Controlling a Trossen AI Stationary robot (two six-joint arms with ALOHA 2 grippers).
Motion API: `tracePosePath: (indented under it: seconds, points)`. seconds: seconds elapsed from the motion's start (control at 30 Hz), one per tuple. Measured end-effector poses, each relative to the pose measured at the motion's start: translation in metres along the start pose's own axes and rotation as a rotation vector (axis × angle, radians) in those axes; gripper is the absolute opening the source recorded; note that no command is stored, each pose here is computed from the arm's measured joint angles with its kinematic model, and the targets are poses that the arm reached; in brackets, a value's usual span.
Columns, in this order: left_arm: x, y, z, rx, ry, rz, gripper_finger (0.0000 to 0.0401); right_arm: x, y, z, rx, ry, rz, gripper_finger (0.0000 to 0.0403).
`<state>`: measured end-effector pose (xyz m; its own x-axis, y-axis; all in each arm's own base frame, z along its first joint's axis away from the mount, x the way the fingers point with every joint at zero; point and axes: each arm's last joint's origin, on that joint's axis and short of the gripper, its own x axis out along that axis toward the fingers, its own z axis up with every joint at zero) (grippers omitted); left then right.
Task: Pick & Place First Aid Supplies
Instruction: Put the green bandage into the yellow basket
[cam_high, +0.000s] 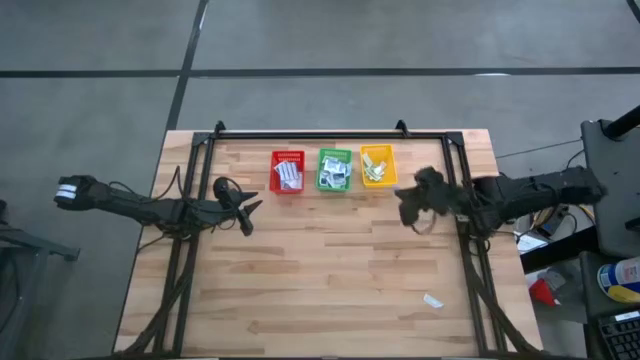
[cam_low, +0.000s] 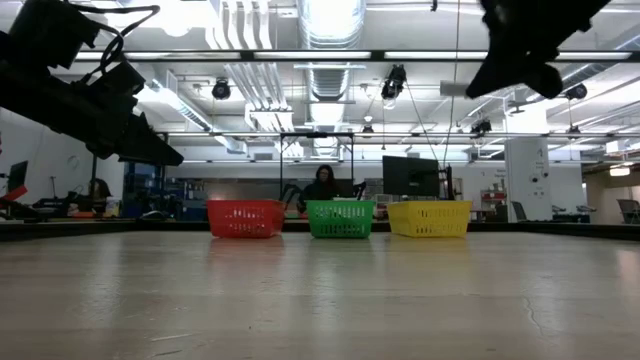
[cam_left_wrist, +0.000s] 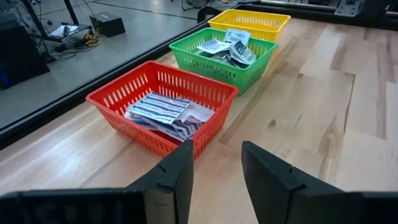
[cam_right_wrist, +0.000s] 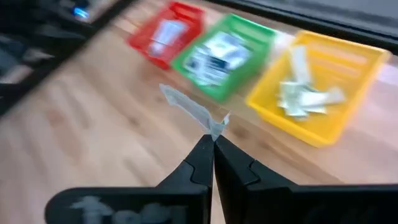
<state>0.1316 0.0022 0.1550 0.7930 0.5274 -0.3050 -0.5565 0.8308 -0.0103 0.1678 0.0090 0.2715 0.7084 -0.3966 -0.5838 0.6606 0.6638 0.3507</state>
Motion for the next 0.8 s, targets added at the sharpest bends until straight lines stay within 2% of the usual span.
tracePosePath:
  seconds: [0.27, 0.57, 0.8]
  points:
    - [0.0, 0.0, 0.0, 0.001, -0.001, 0.004, 0.0133, 0.023, -0.019, 0.05, -0.043, 0.136, -0.17, 0.0008]
    - [0.0, 0.0, 0.0, 0.0, -0.002, 0.006, 0.0133, 0.056, -0.033, 0.109, -0.086, 0.295, -0.205, 0.0008]
    - [0.0, 0.0, 0.0, 0.002, -0.002, 0.007, 0.0133, 0.094, -0.048, 0.139, -0.133, 0.467, -0.231, 0.0008]
